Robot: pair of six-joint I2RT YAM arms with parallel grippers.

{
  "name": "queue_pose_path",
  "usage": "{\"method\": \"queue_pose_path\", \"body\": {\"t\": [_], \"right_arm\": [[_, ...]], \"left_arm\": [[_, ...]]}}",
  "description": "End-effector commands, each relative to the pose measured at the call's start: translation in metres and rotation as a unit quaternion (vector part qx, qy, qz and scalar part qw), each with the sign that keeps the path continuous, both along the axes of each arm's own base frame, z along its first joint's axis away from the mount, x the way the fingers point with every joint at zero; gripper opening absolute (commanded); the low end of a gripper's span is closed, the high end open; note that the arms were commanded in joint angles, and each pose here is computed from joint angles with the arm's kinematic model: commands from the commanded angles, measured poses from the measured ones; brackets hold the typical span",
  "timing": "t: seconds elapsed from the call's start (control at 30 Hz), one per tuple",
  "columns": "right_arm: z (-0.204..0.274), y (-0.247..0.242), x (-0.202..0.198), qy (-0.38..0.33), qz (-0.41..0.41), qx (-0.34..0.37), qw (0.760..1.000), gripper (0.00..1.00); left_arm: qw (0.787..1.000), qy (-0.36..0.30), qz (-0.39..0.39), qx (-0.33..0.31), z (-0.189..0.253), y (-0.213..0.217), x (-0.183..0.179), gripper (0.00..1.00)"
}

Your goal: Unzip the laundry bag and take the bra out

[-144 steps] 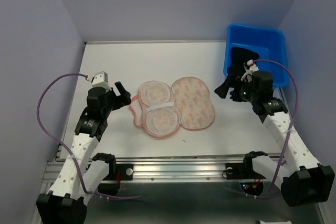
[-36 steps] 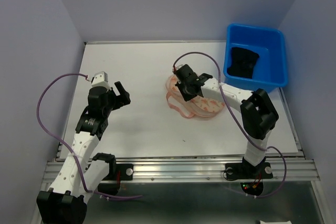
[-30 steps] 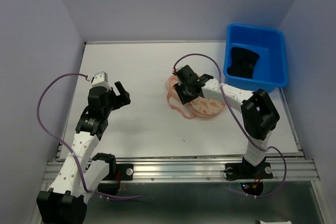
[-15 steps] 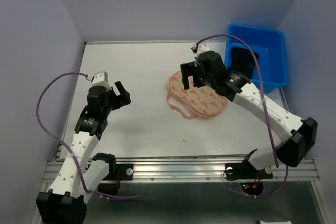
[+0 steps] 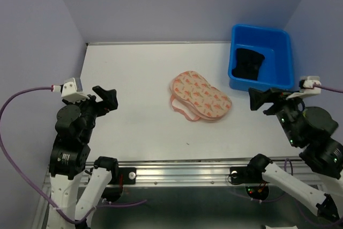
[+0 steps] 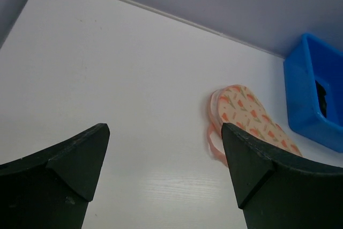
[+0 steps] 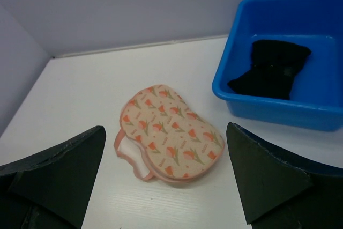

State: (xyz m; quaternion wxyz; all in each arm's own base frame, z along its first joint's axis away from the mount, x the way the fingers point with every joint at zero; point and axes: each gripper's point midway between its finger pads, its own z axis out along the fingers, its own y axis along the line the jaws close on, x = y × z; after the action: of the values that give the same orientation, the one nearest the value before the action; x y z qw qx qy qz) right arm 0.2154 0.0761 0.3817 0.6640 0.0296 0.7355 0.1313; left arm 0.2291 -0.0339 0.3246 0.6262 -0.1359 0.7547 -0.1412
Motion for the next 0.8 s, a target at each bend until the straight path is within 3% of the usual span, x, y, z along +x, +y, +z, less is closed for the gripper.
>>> {"method": "queue_pose_path", "body": {"t": [0.0, 0.47, 0.77], "right_arm": [[-0.007, -0.042, -0.031, -0.008, -0.038, -0.002, 0.999, 1.00], [-0.006, -0.093, -0.104, -0.037, -0.023, 0.072, 0.996, 1.00], [-0.015, -0.091, -0.103, -0.032, -0.021, 0.070, 0.997, 1.00]], "left_arm": [[1.000, 0.001, 0.023, 0.019, 0.004, 0.015, -0.027, 0.98], [0.999, -0.028, 0.030, -0.002, -0.005, 0.023, -0.074, 0.98], [0.999, -0.029, 0.037, -0.002, -0.005, 0.026, -0.080, 0.98]]}}
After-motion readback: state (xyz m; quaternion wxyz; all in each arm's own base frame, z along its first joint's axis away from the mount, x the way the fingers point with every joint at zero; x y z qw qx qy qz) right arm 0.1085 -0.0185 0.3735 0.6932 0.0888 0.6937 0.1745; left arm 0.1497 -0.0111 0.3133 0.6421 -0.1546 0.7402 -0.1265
